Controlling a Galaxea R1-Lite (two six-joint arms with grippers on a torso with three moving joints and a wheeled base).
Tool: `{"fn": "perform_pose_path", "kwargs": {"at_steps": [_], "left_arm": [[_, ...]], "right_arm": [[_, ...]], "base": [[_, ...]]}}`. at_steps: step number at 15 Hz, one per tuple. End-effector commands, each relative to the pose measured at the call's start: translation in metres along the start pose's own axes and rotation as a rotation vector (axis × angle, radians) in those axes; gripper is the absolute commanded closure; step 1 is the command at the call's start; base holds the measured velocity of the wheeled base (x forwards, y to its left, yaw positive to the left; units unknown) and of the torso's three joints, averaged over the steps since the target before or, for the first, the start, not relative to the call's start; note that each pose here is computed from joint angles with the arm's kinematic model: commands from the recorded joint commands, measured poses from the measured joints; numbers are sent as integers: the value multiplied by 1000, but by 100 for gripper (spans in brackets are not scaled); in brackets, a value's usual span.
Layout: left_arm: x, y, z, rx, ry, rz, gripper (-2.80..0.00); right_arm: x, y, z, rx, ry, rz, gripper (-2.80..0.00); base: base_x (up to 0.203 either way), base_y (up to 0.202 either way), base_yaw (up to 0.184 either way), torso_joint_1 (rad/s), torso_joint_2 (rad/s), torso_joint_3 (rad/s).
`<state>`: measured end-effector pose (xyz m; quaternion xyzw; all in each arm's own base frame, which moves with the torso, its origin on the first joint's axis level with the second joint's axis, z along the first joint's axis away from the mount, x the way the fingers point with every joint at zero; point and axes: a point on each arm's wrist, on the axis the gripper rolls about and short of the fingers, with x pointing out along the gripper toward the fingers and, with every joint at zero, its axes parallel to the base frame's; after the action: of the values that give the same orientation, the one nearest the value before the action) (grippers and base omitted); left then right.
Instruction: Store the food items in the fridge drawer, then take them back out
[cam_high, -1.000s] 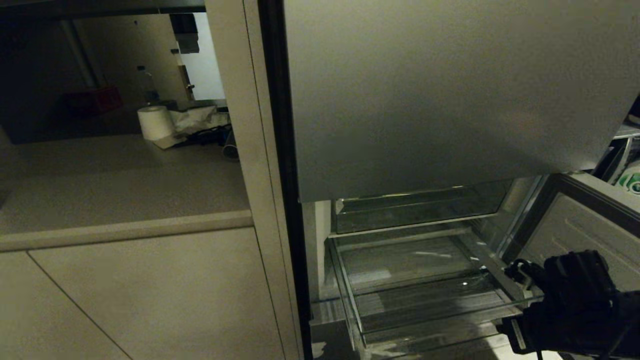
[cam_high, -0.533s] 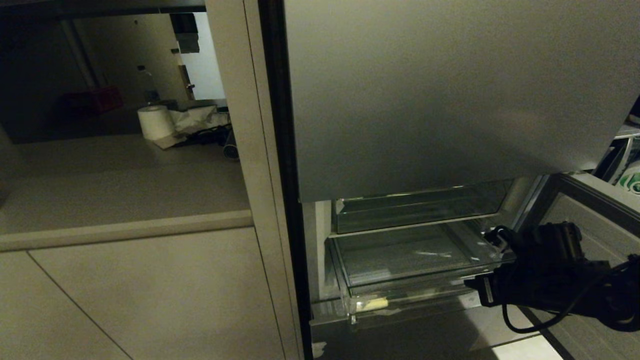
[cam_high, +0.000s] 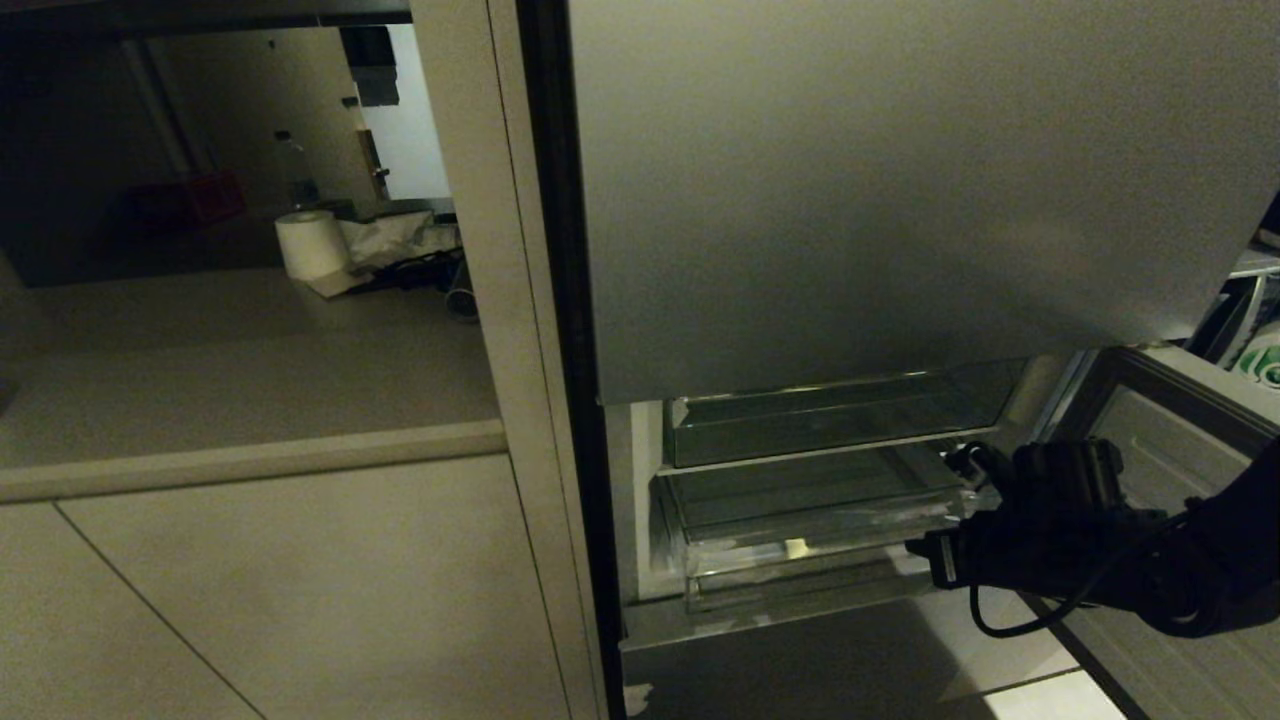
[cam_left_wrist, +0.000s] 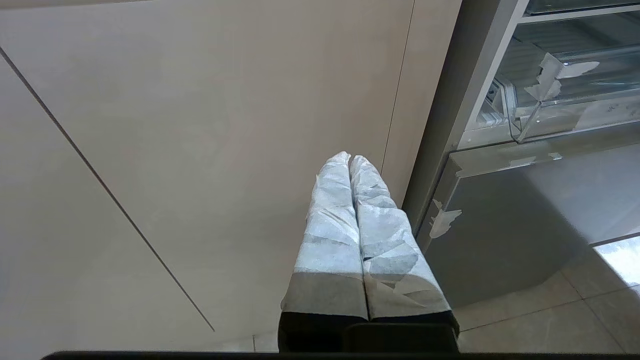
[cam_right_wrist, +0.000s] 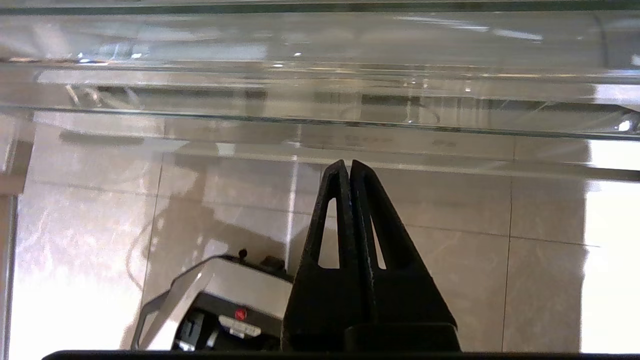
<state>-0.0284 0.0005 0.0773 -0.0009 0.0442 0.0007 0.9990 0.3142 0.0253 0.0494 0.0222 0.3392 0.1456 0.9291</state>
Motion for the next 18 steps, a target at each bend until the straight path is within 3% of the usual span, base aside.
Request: {"fn": "perform_pose_path", "kwargs": {"at_steps": [1, 6, 11, 15, 18], "left_arm": [[0, 0, 0, 0, 0, 0, 0], [0, 0, 0, 0, 1, 0, 0], [0, 0, 0, 0, 1, 0, 0], [0, 0, 0, 0, 0, 0, 0], [0, 0, 0, 0, 2, 0, 0]], "right_arm": [[11, -5, 1, 6, -5, -3, 0], [49, -16, -3, -7, -73, -7, 0], [59, -18, 18, 41, -217, 7, 0], [30, -11, 18, 53, -221, 14, 0], [-28, 4, 17, 37, -263, 21, 0]], "base": [[0, 0, 0, 0, 0, 0], [0, 0, 0, 0, 0, 0], [0, 0, 0, 0, 0, 0], [0, 0, 0, 0, 0, 0], [0, 0, 0, 0, 0, 0]]}}
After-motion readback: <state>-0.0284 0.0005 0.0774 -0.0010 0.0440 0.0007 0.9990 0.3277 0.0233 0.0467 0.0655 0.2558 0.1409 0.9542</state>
